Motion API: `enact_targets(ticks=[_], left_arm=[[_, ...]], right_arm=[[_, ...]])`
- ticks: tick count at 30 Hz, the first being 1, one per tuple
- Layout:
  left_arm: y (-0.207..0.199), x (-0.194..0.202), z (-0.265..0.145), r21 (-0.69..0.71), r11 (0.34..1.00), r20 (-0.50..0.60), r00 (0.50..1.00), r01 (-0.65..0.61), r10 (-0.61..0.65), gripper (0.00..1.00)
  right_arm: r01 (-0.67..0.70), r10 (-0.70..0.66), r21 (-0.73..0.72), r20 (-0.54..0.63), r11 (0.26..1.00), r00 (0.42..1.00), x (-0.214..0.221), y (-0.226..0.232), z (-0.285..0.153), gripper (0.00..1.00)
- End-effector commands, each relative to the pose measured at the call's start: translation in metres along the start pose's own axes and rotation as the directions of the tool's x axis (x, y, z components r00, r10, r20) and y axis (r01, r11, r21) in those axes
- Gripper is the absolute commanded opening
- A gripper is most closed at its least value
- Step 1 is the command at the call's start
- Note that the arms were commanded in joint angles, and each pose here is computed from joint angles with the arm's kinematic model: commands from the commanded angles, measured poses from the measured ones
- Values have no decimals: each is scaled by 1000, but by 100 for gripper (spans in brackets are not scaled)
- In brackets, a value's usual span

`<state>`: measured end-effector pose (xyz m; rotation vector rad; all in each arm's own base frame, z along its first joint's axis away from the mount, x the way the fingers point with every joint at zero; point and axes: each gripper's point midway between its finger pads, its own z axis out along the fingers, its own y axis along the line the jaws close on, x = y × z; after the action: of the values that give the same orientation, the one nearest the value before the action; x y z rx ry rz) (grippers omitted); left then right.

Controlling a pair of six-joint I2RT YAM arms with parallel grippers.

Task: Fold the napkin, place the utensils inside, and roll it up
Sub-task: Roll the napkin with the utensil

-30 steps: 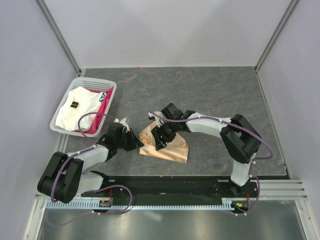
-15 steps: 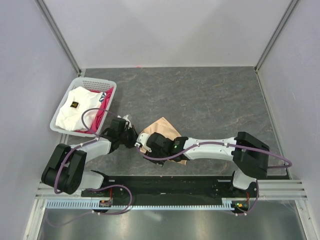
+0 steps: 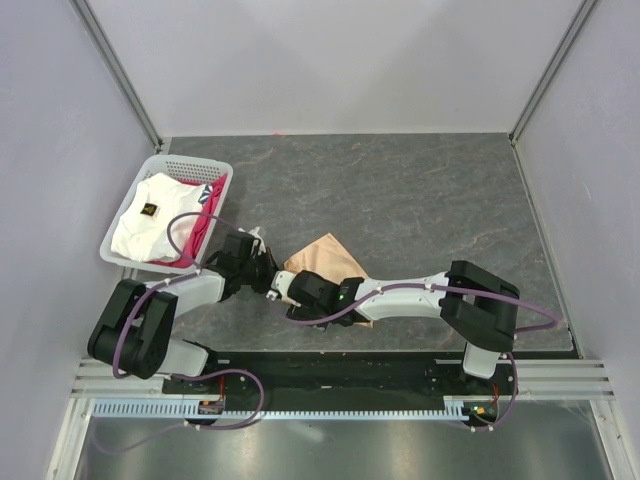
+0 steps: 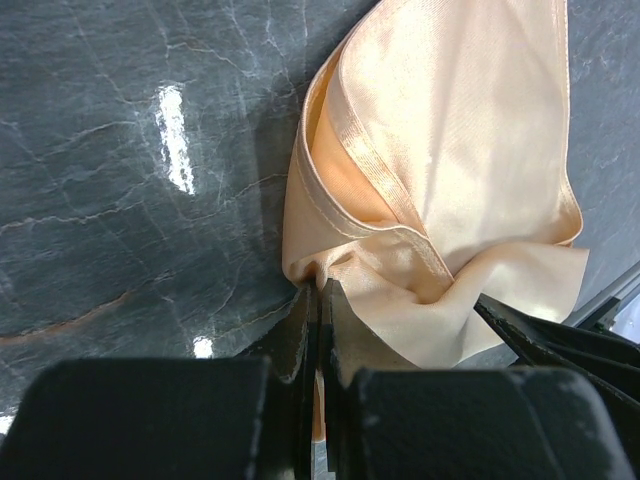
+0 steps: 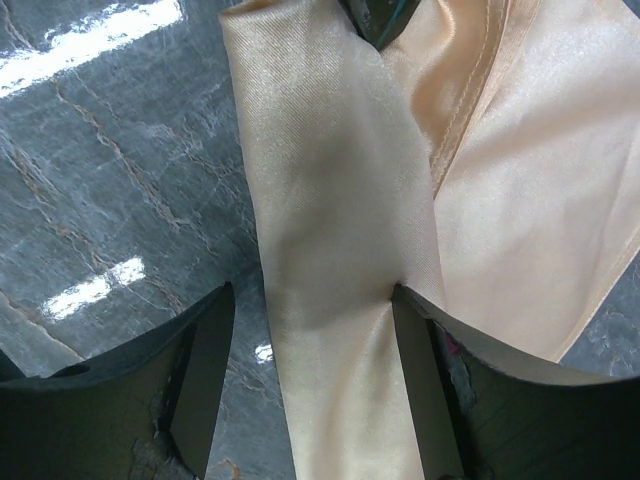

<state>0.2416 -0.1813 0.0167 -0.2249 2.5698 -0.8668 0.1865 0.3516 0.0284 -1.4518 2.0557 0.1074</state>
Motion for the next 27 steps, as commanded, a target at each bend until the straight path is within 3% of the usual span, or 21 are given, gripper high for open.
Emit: enact_targets(ticks=[1, 13, 27], left_arm=[[9, 5, 2, -31, 999, -39, 999, -32, 31, 2], [8, 6, 5, -26, 999, -54, 998, -34, 33, 2], [5, 6, 5, -8, 999, -66, 997, -44, 43, 2]], right_arm=[[30, -32, 49, 31, 998, 999, -10, -9, -1, 72], [60, -64, 66, 59, 996, 996, -29, -14, -11, 74], [102, -102, 46, -2, 994, 995, -14, -11, 10, 73]])
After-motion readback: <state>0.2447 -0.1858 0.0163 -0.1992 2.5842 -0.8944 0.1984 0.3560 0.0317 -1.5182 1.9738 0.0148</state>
